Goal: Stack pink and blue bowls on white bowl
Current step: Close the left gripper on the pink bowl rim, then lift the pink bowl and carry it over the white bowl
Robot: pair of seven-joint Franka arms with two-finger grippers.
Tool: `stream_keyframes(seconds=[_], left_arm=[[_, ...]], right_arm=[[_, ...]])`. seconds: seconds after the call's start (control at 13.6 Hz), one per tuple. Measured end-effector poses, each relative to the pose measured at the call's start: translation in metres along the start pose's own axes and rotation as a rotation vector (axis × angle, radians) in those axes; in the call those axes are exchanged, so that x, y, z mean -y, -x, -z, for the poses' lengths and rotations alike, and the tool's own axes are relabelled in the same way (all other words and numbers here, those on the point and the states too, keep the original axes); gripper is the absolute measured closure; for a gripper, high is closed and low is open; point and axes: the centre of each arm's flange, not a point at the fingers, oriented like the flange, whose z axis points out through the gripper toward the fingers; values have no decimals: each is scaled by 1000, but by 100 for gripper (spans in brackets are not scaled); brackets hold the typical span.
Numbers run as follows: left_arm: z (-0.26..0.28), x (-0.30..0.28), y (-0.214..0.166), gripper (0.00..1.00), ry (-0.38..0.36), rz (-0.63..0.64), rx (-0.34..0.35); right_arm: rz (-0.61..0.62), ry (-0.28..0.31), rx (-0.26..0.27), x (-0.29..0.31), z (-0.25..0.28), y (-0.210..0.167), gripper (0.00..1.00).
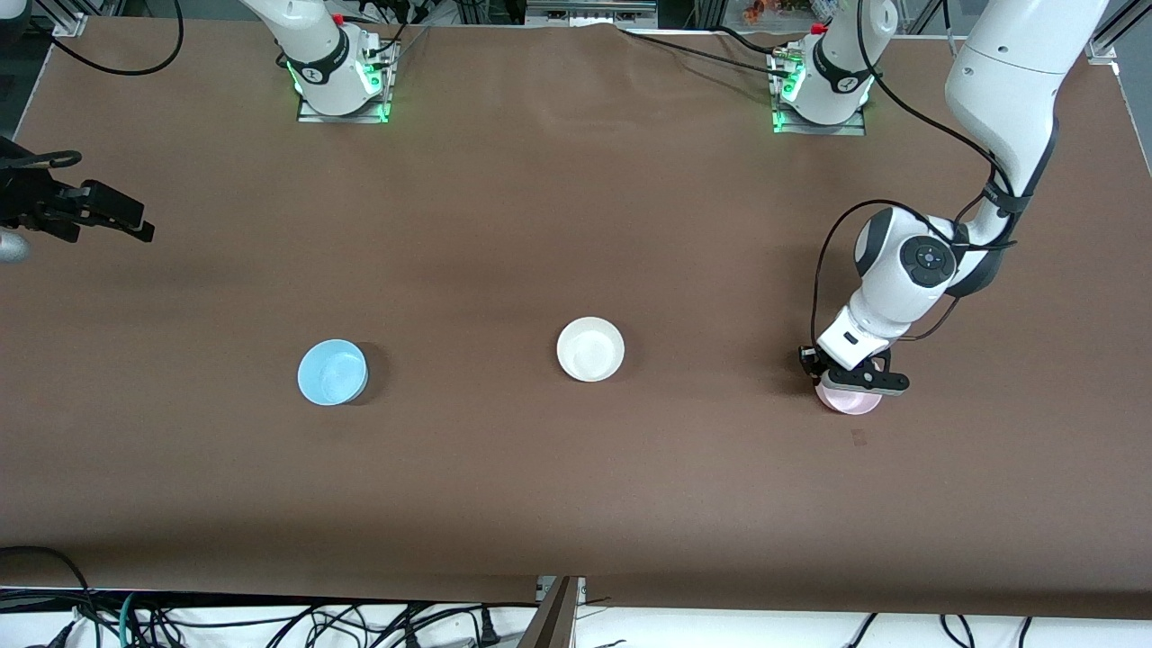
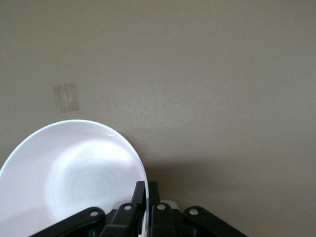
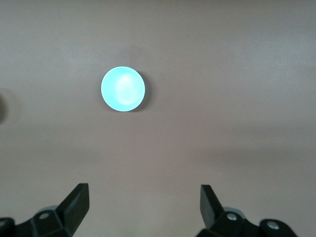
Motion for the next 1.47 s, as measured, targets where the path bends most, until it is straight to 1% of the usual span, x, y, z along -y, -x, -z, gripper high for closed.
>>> stream_keyframes(seconds=[0.15, 0.22, 0.29, 0.59, 1.03, 1.47], left_arm=[[5, -1, -5, 95, 0, -1, -14], [9, -1, -9, 97, -1, 2, -21], [13, -3, -13, 97, -2, 13, -20], [42, -28, -32, 97, -26, 55, 19], [95, -108, -40, 97, -68, 153, 73], [134, -198, -39, 97, -82, 278, 77]], right_arm=[[0, 0, 0, 0, 0, 0, 0], [0, 0, 0, 0, 0, 0, 0], [0, 0, 0, 0, 0, 0, 0], [0, 0, 0, 0, 0, 0, 0], [0, 0, 0, 0, 0, 0, 0], [0, 0, 0, 0, 0, 0, 0]])
